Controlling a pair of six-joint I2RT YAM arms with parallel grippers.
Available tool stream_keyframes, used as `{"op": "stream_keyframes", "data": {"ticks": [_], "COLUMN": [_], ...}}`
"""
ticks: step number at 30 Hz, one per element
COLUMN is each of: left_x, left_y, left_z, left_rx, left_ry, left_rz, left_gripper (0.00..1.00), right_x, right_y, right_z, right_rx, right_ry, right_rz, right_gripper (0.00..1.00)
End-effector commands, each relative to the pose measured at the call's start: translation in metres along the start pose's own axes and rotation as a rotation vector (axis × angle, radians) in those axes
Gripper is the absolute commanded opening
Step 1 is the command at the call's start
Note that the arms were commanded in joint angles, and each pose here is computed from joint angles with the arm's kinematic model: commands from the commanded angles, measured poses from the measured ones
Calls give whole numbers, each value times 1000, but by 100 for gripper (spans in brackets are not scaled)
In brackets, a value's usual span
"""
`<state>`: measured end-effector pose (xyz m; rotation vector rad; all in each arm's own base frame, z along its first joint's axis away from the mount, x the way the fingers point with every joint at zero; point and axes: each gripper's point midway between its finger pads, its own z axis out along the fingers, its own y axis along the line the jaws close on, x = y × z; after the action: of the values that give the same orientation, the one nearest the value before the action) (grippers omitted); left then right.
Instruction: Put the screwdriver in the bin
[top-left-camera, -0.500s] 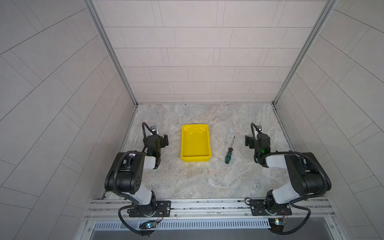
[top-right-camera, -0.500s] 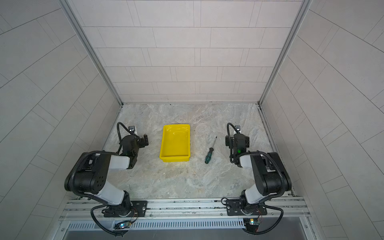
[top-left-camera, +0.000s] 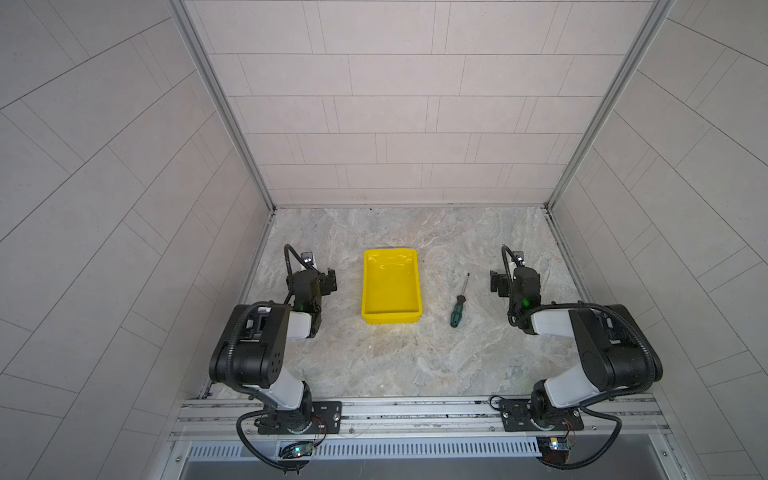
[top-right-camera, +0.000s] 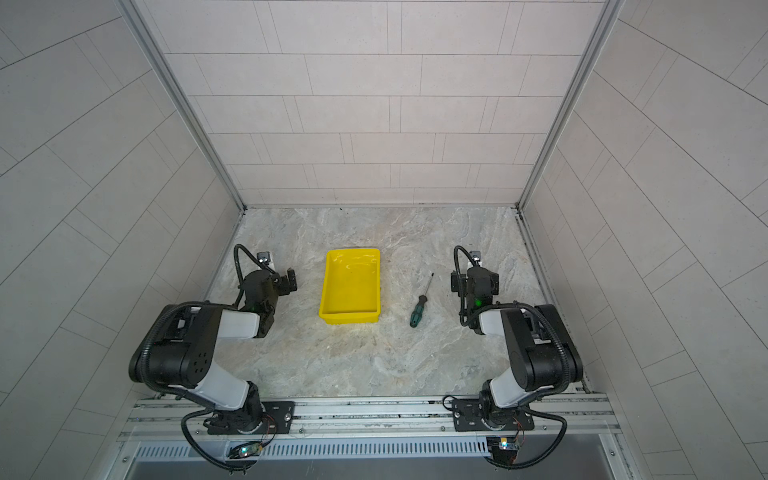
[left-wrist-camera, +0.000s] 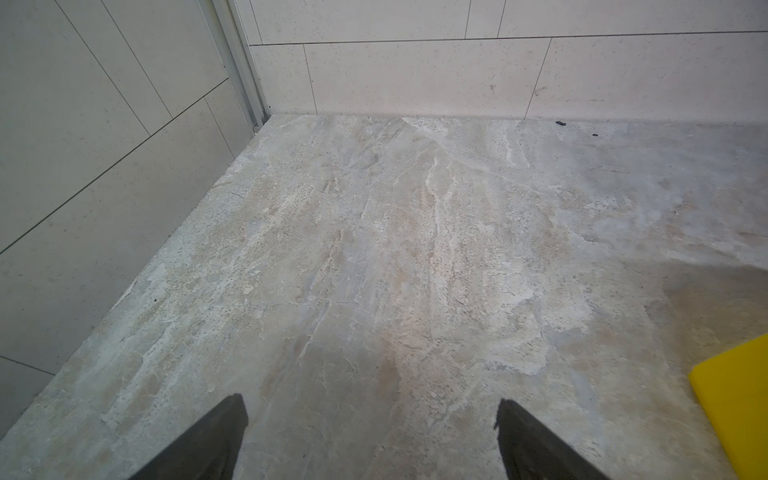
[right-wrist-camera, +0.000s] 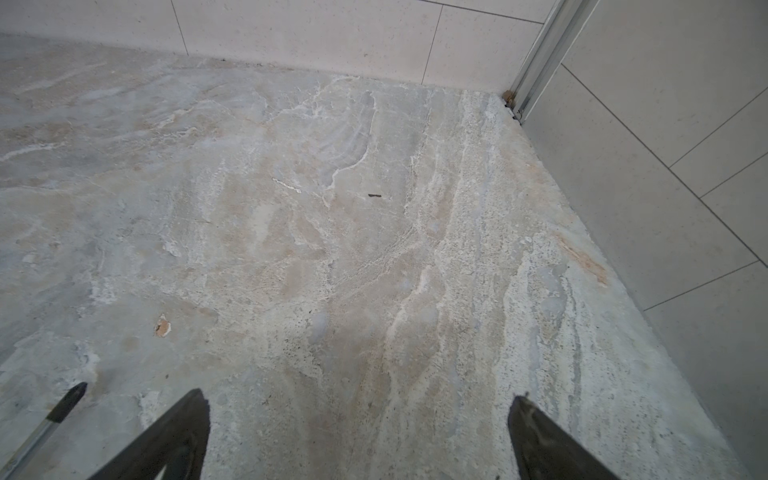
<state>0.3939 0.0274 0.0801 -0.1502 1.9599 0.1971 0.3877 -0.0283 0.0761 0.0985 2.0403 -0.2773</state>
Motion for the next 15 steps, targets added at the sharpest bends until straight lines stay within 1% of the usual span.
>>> {"op": "stream_keyframes", "data": {"ticks": [1, 15], "left_x": [-8, -6], "left_y": [2, 2], "left_z": [1, 2], "left_rx": [-6, -8], "left_ry": [-28, -21], "left_rz": [2, 4], "left_gripper": [100, 100], "right_x": [-12, -13], "right_y": [-2, -1], "right_z": [-2, -5], "right_rx": [13, 23], "right_ry": [-36, -46], "right_rz": [0, -10], "right_gripper": [99, 100]}}
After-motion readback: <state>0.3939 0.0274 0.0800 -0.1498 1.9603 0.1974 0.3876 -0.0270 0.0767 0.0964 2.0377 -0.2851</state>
